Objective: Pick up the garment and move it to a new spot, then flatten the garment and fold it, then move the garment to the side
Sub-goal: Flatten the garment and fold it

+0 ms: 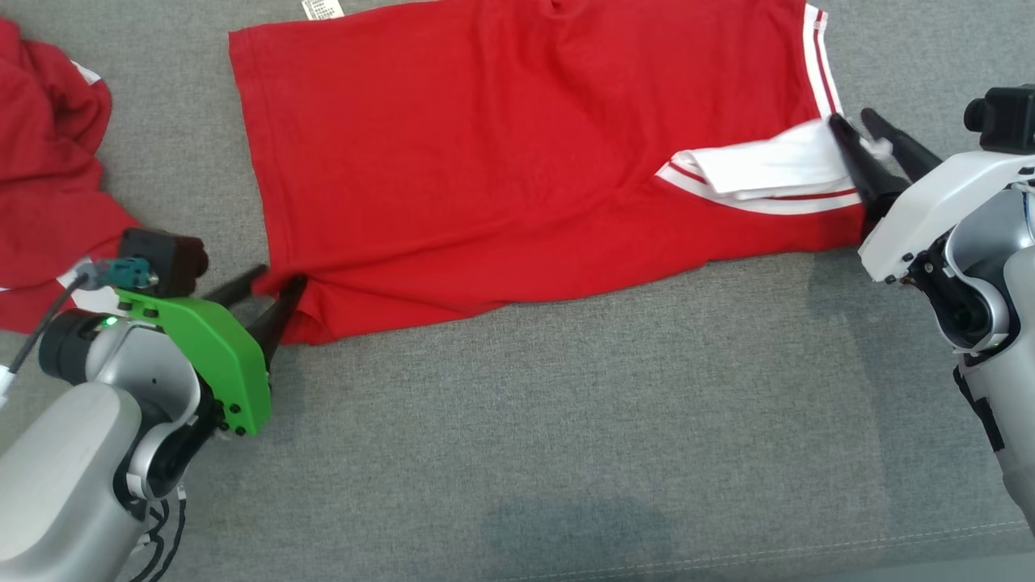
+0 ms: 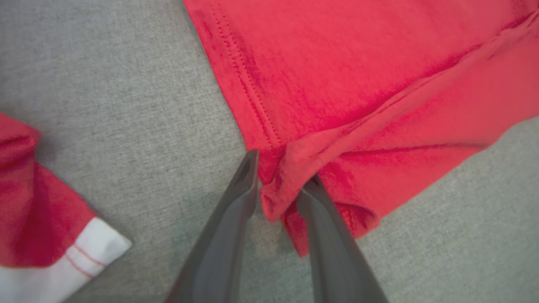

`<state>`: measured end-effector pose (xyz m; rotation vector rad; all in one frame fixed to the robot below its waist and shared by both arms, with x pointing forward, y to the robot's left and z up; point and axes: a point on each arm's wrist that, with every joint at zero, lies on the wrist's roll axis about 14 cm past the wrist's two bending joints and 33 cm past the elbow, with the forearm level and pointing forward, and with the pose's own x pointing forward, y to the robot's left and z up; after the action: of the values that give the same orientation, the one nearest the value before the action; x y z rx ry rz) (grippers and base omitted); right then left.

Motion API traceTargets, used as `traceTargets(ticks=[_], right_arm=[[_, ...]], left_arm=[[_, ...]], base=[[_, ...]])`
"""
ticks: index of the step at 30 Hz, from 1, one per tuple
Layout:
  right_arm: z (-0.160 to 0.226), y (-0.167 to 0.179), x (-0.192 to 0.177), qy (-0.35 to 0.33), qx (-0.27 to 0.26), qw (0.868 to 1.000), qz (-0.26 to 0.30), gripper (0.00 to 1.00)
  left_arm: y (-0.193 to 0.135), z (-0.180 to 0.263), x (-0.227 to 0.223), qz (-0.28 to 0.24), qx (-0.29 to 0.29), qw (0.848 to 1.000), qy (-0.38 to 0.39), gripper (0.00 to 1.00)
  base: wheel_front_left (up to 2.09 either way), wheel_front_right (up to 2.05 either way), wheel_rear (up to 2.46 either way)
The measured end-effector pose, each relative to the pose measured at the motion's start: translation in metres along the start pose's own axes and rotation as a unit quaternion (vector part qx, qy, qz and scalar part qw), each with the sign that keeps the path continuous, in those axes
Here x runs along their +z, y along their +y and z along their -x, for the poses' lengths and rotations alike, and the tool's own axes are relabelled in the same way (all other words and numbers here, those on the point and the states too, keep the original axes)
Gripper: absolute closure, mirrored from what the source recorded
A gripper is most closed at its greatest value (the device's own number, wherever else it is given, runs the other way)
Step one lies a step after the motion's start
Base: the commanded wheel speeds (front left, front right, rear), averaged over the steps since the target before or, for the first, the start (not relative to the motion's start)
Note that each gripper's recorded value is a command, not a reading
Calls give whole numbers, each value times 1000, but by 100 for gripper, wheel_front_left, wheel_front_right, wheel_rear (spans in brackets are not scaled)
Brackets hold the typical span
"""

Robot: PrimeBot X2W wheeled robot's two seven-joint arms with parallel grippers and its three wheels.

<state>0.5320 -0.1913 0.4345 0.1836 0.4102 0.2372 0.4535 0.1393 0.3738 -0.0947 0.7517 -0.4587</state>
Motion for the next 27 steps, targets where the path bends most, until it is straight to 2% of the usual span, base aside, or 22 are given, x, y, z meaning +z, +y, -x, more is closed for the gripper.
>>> traceTargets(ticks=[3,7,10,15,19,27], right_arm=[[3,0,5,-9,-1,1000,7,0],[12,-3,24,-28,-1,999,40,0],[25,-10,26,-16,-5,997,71,0],[43,-26,-3,60,-15,993,98,0],[47,-31,-20,94,-17,990,100,0],[44,-21,-52,146,-2,986,85,0]], left_arm=[[5,3,8,3,14,1000,-13,0],[3,10,21,-2,23,999,-42,0],[-2,19,20,13,30,998,-58,0],[-23,28,2,59,10,997,-50,0],[-18,27,-8,70,23,997,-39,0],[-13,18,-20,103,27,994,-21,0]], base=[[0,0,0],[0,0,0],[0,0,0],[0,0,0],[0,0,0],[0,0,0]])
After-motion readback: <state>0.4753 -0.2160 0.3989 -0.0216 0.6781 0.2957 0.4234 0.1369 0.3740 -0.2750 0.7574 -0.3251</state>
